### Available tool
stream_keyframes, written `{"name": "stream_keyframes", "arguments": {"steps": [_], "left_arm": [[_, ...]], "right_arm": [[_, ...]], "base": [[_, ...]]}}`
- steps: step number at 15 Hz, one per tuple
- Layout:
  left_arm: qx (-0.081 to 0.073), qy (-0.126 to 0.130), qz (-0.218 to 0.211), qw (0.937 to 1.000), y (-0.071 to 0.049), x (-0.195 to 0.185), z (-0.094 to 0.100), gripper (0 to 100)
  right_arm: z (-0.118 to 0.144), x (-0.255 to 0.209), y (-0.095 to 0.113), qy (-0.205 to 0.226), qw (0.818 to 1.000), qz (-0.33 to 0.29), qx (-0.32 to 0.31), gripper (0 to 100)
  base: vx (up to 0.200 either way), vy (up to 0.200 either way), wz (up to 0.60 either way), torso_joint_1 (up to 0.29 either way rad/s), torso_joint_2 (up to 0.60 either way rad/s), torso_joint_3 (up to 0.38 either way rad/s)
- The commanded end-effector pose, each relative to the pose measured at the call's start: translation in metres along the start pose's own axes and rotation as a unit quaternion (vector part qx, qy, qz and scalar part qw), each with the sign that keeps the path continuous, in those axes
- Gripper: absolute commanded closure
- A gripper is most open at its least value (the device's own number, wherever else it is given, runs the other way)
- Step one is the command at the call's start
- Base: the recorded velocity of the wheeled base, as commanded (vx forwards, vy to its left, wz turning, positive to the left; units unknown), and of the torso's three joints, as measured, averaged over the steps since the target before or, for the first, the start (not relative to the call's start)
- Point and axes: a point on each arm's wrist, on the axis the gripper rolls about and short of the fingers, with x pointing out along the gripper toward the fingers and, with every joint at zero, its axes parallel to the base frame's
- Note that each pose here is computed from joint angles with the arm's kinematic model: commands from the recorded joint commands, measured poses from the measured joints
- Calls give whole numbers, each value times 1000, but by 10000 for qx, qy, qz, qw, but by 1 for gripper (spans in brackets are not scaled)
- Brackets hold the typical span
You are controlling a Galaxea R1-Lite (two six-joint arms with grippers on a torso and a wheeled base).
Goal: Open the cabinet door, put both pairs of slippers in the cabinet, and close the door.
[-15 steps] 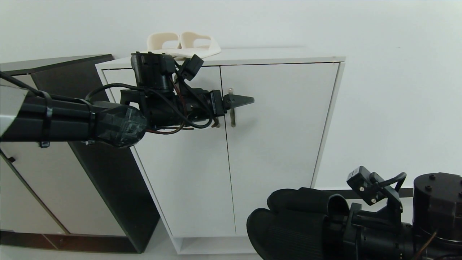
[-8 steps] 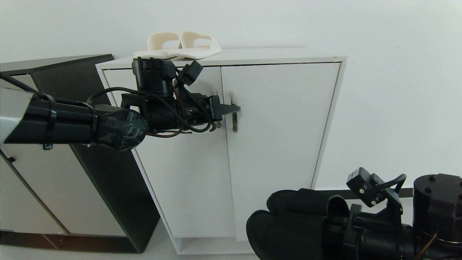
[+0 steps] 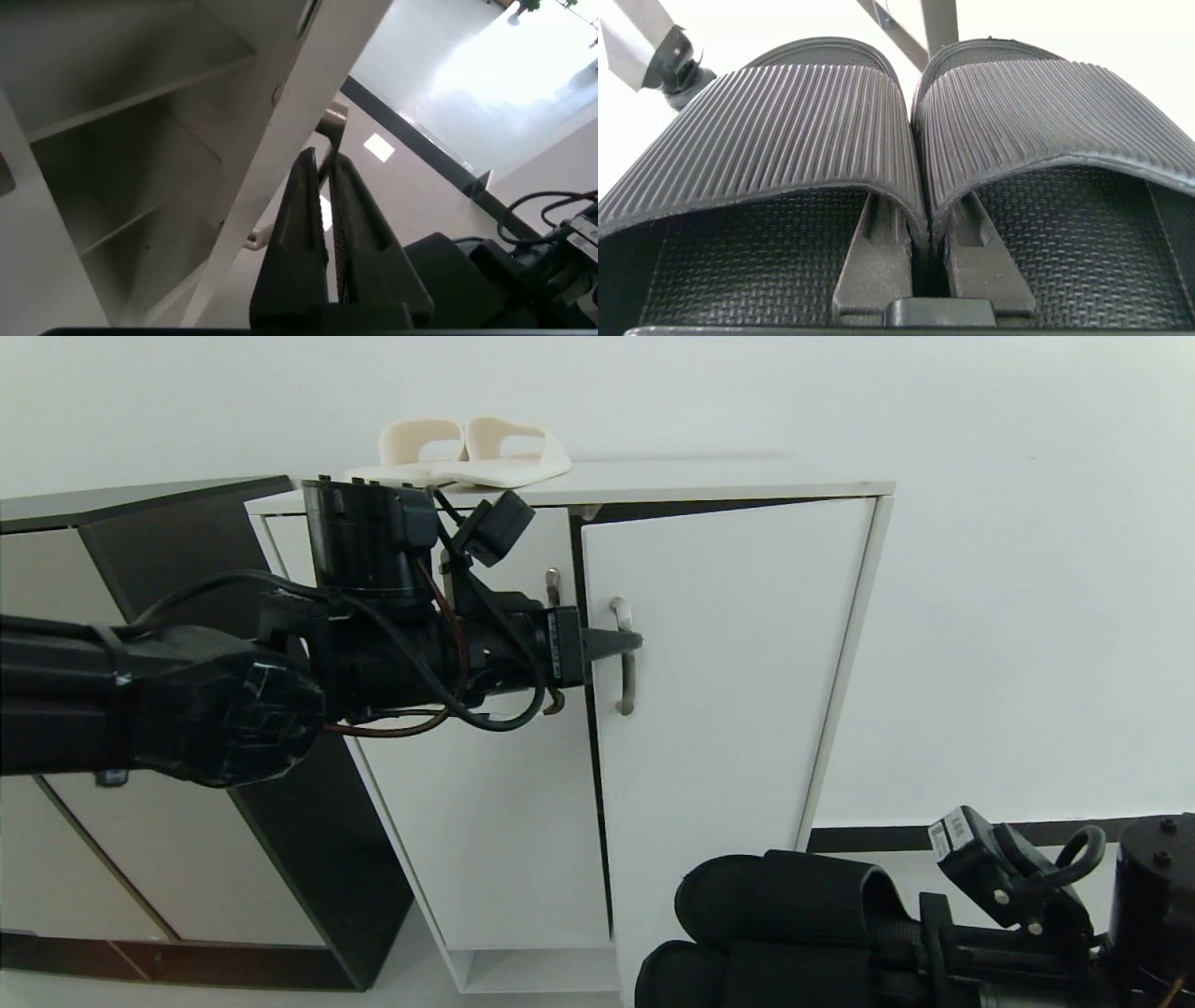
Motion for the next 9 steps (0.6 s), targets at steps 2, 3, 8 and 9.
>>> {"name": "stream_keyframes", "arguments": {"steps": [2,3,8,9], "left_arm": [[131,2,-25,9999,-14,-15,-4,100],[168,38,9,9999,-18,-18,-8,100],[280,-49,-108,9995,-52,-77,-25,100],[292,-149,-48,9995,-52,-84,-23,100]], "right_arm": [[-1,-3,1,-16,10000,8,-7,100],[-1,-3,1,-9,10000,8,4,100],[0,-3,2,-29,10000,25,-14,100],[0,-3,2,-29,10000,25,-14,100]], "base": [[0,0,0,0,0,0],[0,0,0,0,0,0],[0,0,0,0,0,0],[0,0,0,0,0,0]]}}
